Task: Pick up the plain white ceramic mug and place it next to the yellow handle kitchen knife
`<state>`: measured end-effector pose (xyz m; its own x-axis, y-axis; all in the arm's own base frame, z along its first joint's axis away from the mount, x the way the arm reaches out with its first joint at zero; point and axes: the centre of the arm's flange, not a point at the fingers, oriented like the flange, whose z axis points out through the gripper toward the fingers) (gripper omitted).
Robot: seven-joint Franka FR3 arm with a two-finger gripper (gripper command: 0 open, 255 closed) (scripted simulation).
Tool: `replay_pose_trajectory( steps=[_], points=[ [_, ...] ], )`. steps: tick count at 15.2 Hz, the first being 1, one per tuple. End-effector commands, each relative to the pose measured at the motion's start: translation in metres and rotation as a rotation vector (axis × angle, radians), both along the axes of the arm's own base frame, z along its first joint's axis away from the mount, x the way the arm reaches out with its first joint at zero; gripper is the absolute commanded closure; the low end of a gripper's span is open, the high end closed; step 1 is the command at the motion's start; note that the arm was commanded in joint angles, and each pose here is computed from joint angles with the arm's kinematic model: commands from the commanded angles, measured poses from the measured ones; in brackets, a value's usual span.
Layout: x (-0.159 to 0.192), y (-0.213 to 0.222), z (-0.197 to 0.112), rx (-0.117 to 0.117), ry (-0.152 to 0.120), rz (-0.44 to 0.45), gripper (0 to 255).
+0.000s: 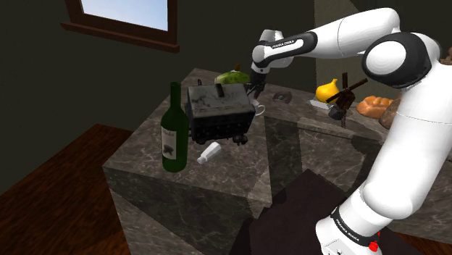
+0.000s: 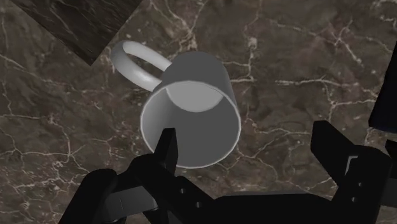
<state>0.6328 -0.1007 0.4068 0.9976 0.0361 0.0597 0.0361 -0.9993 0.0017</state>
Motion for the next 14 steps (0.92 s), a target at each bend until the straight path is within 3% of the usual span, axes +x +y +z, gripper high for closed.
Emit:
replay_pose_trajectory(
  steps=[1, 6, 13, 14],
  points=[
    [0.003, 0.000, -0.011, -0.001, 0.000, 0.000, 0],
    [0.004, 0.000, -0.036, -0.001, 0.000, 0.000, 0],
    [0.004, 0.000, -0.035, -0.001, 0.000, 0.000, 0],
    [0.004, 0.000, -0.035, -0.001, 0.000, 0.000, 255]
  ],
)
